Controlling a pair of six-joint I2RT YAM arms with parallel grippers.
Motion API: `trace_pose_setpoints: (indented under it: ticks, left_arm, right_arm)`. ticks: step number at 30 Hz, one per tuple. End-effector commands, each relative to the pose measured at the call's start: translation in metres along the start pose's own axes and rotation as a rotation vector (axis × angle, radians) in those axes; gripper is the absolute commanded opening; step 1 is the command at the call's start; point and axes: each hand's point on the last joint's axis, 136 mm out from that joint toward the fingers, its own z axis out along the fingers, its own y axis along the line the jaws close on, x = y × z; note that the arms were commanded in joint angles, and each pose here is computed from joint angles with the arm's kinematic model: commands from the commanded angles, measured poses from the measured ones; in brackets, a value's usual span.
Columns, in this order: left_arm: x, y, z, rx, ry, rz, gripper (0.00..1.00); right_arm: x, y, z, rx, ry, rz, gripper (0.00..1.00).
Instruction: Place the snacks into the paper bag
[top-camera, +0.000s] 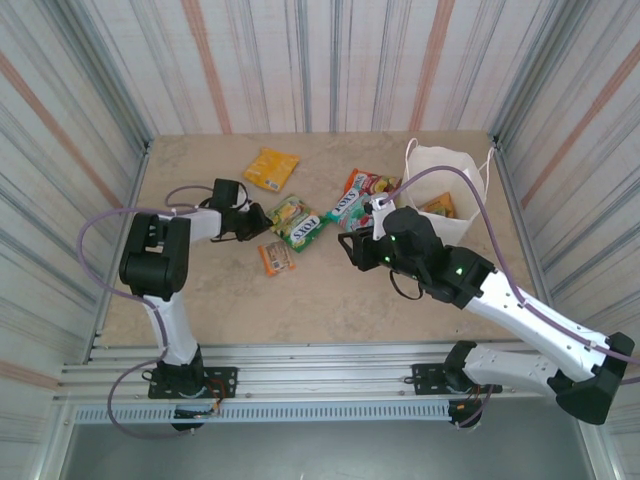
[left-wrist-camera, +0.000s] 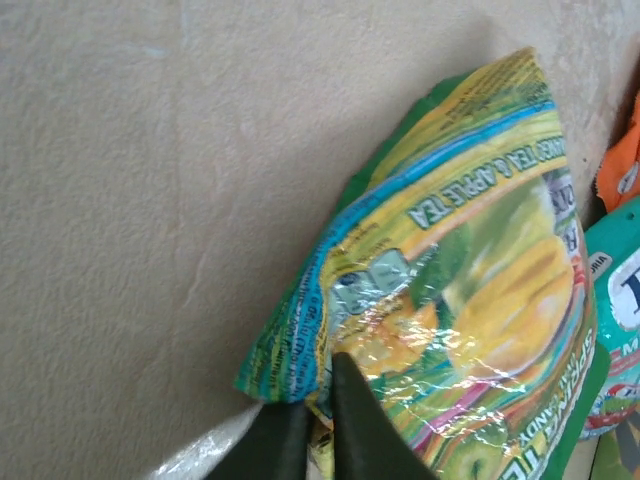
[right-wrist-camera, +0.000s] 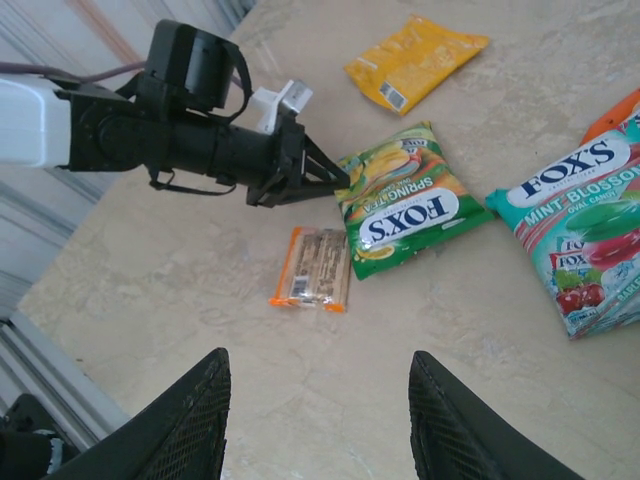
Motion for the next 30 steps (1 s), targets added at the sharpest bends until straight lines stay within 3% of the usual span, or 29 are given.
trace_pose_setpoints:
  ticks: [1,6,14,25,30]
  left_arm:
    - [-0.006,-0.007,-0.007,0.014,-0.01,0.023,0.03]
    - [-0.013,-0.032,-0.031,0.054,-0.042,0.111,0.0]
    - [0.0,-0.082,-0.072,0.078,-0.01,0.37,0.0]
    - [0.048,-0.17,-0.122,0.175,-0.056,0.953,0.0]
    - [0.057,-0.195,-0.152,0.24,-0.136,1.088,0.0]
  right_arm:
    - [-0.001,0.001,-0.004,-0.011,-0.017,-0.017,0.49]
    - [-0.01,0.003,-0.017,-0.029,-0.065,-0.007,0.48]
    - [-0.009,0.005,-0.019,-0.039,-0.065,-0.031,0.49]
    - [-0.013,-0.003,-0.024,-0.009,-0.119,-0.083,0.49]
    - [-0.013,-0.005,-0.023,0.0,-0.13,-0.123,0.5]
